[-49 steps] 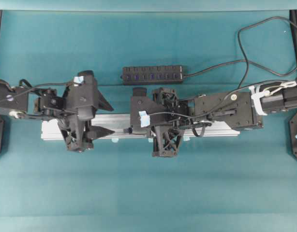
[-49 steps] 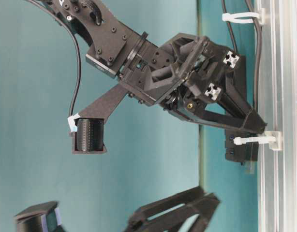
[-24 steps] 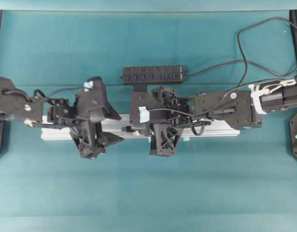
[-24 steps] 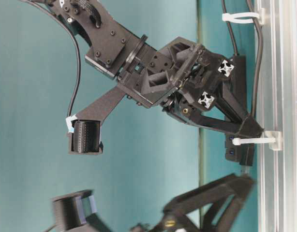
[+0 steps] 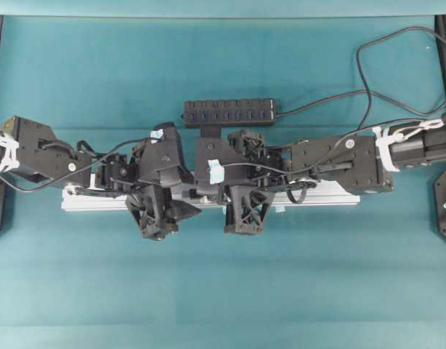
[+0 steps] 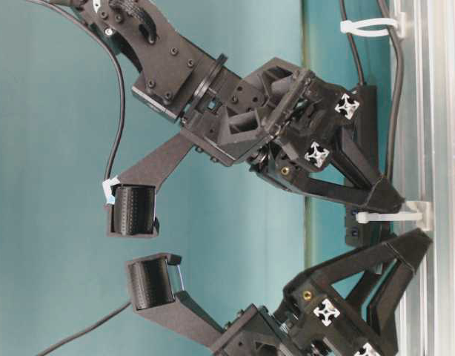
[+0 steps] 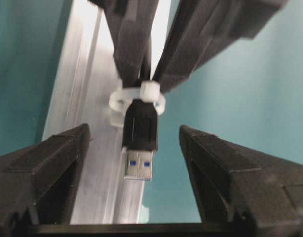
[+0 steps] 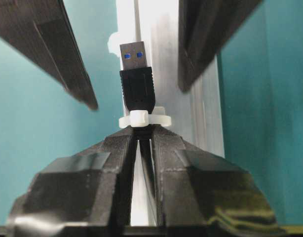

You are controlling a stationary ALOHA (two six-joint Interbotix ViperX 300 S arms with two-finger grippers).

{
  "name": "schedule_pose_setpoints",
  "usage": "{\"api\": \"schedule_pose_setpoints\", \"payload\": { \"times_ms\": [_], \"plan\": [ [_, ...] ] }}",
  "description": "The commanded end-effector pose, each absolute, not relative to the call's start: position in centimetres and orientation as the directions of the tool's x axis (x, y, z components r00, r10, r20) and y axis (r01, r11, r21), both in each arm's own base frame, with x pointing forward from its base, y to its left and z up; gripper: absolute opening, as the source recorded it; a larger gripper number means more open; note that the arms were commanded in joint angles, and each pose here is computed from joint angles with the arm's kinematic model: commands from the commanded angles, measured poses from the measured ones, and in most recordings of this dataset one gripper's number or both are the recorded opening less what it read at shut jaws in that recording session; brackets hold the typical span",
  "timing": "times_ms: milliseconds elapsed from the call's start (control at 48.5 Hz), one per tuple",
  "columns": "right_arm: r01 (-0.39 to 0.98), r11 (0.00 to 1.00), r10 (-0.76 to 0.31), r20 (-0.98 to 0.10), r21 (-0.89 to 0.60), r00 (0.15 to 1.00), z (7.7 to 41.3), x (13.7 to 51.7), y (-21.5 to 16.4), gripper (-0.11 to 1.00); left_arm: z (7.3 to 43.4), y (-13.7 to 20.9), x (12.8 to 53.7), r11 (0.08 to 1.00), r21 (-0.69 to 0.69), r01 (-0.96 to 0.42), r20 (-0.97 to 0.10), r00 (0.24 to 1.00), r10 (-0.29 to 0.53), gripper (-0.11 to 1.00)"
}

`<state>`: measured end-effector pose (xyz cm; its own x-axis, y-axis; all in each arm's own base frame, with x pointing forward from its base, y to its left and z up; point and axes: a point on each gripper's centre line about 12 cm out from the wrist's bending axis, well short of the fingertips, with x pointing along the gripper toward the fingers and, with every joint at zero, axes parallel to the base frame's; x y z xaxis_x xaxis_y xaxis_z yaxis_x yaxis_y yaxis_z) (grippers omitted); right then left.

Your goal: Pass the USB cable through three rings with both arms.

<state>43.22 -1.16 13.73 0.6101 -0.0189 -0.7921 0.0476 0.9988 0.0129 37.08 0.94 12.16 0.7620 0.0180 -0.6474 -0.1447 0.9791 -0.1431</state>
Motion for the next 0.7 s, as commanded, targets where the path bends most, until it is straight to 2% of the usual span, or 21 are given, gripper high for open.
{"api": "schedule_pose_setpoints", "payload": {
  "times_ms": [0, 247, 515, 680],
  "plan": [
    [0.053, 0.998, -0.017, -0.776, 0.022, 0.631, 14.46, 43.57, -1.03, -0.07, 12.80, 0.95, 37.48, 0.981, -0.141, -0.136, -0.626, 0.780, 0.018, 0.76],
    [0.053, 0.998, -0.017, -0.777, 0.022, 0.629, 14.37, 43.50, -1.03, -0.07, 12.92, 1.01, 37.53, 0.981, -0.138, -0.134, -0.622, 0.782, 0.019, 0.55],
    [0.052, 0.998, -0.016, -0.781, 0.021, 0.625, 14.14, 43.43, -1.02, -0.07, 13.07, 0.95, 37.62, 0.982, -0.137, -0.131, -0.619, 0.785, 0.018, 0.23],
    [0.052, 0.998, -0.016, -0.783, 0.021, 0.622, 14.01, 43.43, -1.02, -0.07, 13.13, 0.89, 37.75, 0.984, -0.130, -0.123, -0.618, 0.786, 0.017, 0.21]
  ]
}}
